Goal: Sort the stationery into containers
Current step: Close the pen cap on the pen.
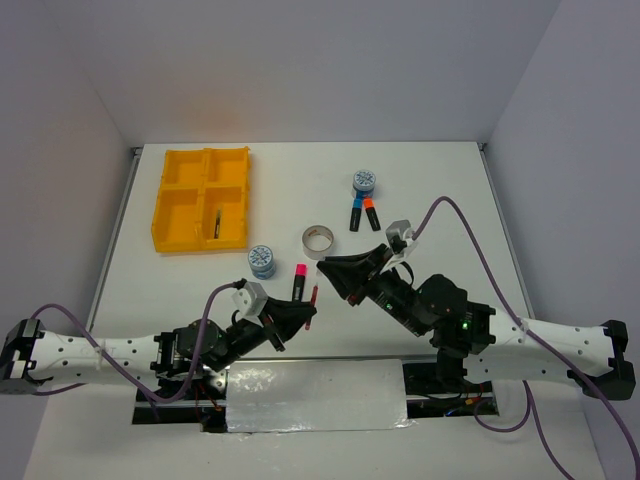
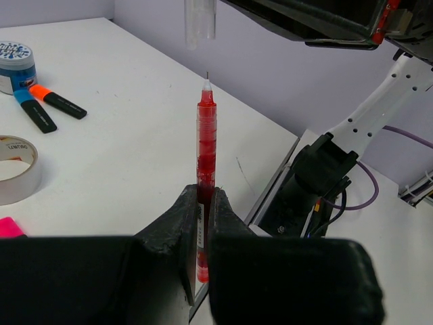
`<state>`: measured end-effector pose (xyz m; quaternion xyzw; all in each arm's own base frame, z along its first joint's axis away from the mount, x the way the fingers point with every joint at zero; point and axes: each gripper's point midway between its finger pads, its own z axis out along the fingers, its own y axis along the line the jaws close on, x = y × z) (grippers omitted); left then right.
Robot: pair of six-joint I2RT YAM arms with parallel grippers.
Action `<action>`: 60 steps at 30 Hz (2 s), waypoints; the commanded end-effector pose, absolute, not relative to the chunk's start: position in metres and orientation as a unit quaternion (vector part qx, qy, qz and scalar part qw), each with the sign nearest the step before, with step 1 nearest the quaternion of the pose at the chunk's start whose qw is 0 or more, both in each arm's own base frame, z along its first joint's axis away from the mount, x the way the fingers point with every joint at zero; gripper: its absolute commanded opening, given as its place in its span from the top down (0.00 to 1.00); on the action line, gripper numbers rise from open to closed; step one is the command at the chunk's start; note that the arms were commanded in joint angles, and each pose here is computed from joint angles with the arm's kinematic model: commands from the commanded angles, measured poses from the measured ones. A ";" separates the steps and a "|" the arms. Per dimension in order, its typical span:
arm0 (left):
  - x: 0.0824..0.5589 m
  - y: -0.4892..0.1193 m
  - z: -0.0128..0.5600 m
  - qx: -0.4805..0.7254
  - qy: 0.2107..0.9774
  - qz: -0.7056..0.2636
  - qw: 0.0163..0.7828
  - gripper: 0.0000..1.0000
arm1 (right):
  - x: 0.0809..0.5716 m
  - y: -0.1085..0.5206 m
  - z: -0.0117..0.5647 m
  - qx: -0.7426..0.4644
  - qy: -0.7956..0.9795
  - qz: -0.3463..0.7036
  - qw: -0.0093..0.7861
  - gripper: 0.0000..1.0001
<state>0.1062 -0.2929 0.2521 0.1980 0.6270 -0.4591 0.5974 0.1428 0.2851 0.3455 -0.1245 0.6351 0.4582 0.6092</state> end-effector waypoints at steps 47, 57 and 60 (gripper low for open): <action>0.113 -0.287 0.284 0.157 0.607 -0.476 0.617 1.00 | 0.138 0.290 0.360 -0.122 0.614 0.487 0.608 0.94; 0.116 -0.284 0.283 0.151 0.608 -0.474 0.619 1.00 | 0.136 0.291 0.351 -0.126 0.618 0.489 0.602 0.94; 0.116 -0.283 0.285 0.149 0.607 -0.475 0.620 1.00 | 0.137 0.293 0.347 -0.126 0.622 0.487 0.600 0.94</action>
